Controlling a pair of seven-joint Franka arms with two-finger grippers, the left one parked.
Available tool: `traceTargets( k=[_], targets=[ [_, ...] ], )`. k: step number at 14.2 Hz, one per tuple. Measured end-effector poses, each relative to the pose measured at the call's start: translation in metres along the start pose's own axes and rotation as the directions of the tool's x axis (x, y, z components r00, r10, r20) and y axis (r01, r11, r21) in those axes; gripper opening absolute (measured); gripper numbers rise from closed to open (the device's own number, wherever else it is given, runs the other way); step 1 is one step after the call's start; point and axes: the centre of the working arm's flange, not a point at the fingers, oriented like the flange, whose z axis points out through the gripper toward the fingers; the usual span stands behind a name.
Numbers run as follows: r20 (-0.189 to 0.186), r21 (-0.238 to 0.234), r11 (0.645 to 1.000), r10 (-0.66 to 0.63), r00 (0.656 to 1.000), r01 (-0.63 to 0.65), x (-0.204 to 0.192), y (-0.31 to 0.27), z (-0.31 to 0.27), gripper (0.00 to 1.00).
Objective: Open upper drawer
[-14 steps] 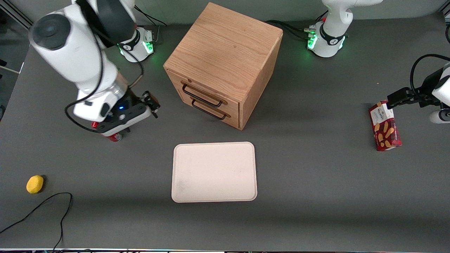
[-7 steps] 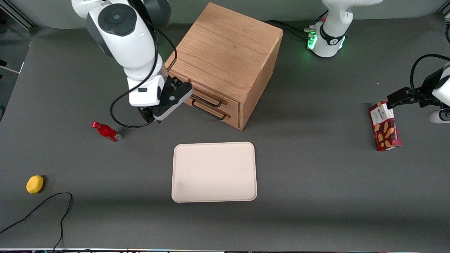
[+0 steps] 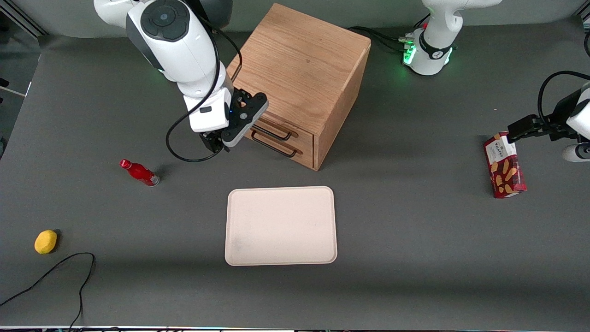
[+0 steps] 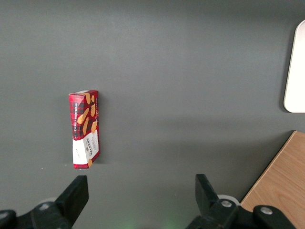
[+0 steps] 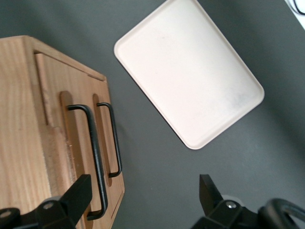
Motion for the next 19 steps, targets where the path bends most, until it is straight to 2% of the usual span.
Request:
traceTargets(
  k=[6, 9, 11, 15, 19],
  targets=[
    [0.044, 0.025, 0.997, -0.077, 0.996, 0.076, 0.001, -0.019, 0.006, 1.0],
    [0.092, 0.043, 0.994, -0.108, 0.99, 0.105, -0.004, -0.024, 0.011, 1.0],
    [0.107, 0.045, 0.994, -0.107, 0.988, 0.102, -0.007, -0.02, 0.014, 1.0],
    [0.114, 0.046, 0.995, -0.099, 0.989, 0.094, -0.011, -0.006, 0.017, 1.0],
    [0.096, 0.091, 0.991, -0.102, 0.99, 0.094, -0.01, -0.009, 0.017, 1.0]
  ],
)
